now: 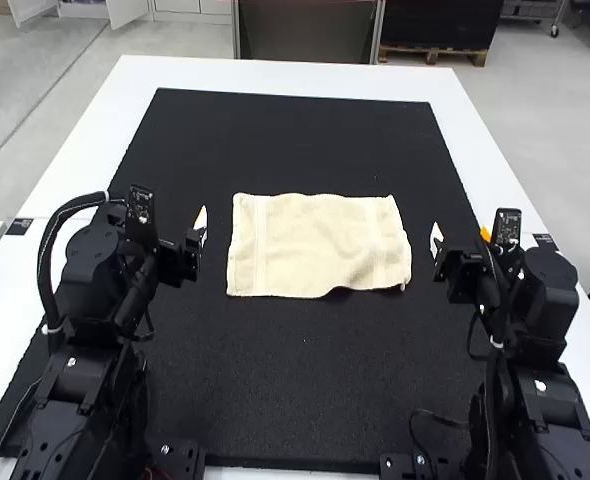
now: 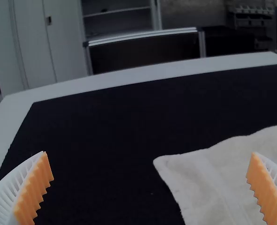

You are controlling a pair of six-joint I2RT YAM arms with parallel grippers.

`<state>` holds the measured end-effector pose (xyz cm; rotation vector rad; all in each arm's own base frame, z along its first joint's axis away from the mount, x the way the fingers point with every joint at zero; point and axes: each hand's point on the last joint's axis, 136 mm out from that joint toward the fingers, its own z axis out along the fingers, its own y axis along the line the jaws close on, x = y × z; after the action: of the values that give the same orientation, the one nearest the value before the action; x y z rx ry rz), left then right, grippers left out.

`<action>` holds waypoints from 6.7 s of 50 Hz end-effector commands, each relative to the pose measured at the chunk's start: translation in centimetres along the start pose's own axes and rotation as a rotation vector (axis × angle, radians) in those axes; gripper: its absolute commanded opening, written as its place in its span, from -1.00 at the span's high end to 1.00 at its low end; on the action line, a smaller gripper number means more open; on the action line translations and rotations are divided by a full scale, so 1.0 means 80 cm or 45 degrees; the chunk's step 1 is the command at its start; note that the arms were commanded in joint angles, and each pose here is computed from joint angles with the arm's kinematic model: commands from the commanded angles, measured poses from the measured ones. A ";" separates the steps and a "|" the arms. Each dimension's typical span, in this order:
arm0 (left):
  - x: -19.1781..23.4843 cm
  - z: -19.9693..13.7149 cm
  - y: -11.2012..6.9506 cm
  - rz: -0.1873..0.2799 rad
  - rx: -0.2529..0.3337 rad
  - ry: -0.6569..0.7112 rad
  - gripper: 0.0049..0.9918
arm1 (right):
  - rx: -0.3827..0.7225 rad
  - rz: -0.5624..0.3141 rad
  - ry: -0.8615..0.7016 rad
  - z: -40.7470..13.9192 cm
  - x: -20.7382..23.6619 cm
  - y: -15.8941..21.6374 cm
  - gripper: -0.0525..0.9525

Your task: Fold the towel.

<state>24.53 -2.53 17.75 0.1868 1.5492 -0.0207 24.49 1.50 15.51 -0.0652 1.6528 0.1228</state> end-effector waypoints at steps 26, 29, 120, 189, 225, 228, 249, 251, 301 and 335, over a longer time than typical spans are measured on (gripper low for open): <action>0.000 0.000 0.005 -0.010 -0.024 -0.006 -0.96 | 0.006 -0.002 0.029 0.000 0.009 -0.002 -0.94; 0.000 0.000 0.005 -0.010 -0.024 -0.006 -0.96 | -0.021 -0.006 0.028 0.000 0.009 0.003 -0.94; -0.257 0.151 0.002 -0.428 0.241 0.217 -0.96 | -0.403 0.408 0.169 0.131 -0.279 0.040 -0.93; 0.142 0.391 -0.090 -0.375 0.351 0.725 -0.89 | -0.351 -0.111 0.770 0.426 0.140 0.018 -0.93; 0.141 0.412 -0.042 -0.060 0.050 0.703 -0.84 | -0.412 -0.111 0.925 0.390 0.204 0.031 -0.93; 0.144 0.410 -0.039 -0.067 0.044 0.719 -0.84 | -0.415 -0.112 0.927 0.389 0.206 0.033 -0.93; 0.217 0.370 -0.009 -0.112 -0.027 0.952 -0.65 | -0.416 -0.092 0.948 0.389 0.218 0.035 -0.25; 0.220 0.368 -0.010 -0.114 -0.027 0.966 -0.65 | -0.417 -0.091 0.947 0.390 0.218 0.036 -0.12; 0.247 0.371 -0.020 -0.208 -0.028 1.013 0.96 | -0.497 -0.035 0.906 0.386 0.196 0.047 0.90; 0.129 0.426 0.003 -0.229 -0.051 0.746 0.96 | -0.416 -0.046 0.508 0.414 0.037 0.016 0.94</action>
<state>57.46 -6.49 3.45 0.0452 2.2287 -0.0849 56.42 8.24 6.68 -0.4359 2.0659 0.3692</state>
